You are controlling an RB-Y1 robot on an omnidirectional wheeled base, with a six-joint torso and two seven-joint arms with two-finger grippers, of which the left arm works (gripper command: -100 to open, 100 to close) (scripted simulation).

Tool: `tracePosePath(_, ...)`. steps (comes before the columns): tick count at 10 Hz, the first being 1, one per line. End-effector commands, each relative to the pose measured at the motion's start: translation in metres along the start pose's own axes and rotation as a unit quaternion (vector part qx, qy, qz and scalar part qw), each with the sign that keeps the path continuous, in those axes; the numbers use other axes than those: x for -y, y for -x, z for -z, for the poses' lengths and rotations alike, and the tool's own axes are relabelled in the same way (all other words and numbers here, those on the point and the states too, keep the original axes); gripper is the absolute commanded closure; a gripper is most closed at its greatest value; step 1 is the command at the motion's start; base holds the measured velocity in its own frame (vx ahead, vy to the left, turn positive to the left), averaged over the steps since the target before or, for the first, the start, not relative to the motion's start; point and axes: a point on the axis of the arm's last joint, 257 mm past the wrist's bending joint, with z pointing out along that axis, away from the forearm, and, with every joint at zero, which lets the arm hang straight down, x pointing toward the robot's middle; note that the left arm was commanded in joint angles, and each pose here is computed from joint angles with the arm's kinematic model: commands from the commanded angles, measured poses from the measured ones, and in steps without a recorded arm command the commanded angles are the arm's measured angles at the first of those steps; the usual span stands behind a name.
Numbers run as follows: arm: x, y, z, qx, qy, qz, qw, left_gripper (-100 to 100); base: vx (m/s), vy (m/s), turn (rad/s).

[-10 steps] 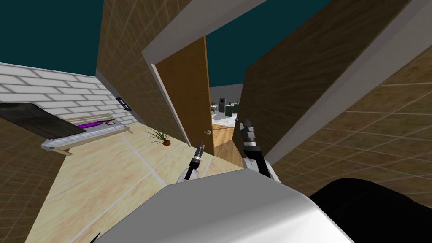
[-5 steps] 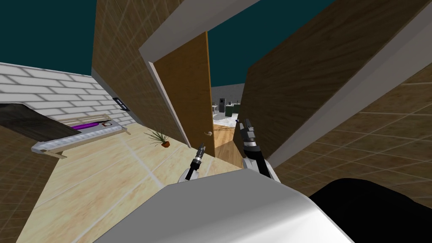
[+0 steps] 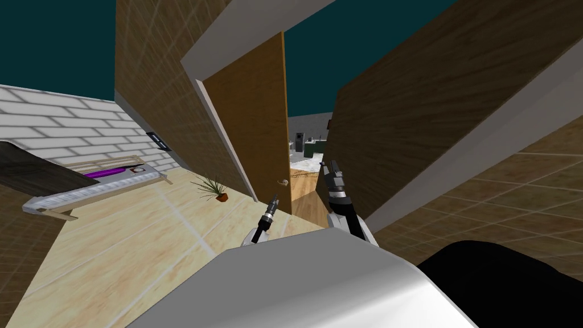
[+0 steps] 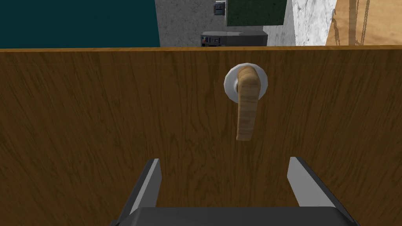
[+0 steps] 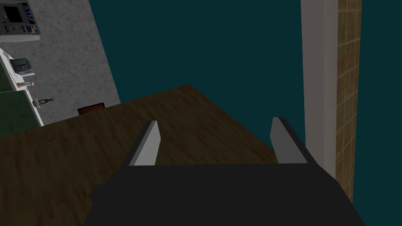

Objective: Push the door open

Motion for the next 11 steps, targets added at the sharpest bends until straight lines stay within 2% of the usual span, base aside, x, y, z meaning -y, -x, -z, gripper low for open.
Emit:
tracePosePath(1,-0.007,-0.004,0.0006,-0.006,0.008,-0.001,1.0000,-100,0.104,0.077,-0.015)
tracePosePath(7,-0.034,-0.015,0.0049,-0.031,0.039,-0.005,0.9987,-100,0.103,0.062,-0.021)
tracePosePath(9,-0.032,-0.012,0.0054,-0.026,0.037,-0.005,0.9990,-100,0.089,0.001,-0.024)
tracePosePath(11,-0.033,-0.012,0.0054,-0.024,0.037,-0.005,0.9990,-100,0.205,-0.069,-0.027)
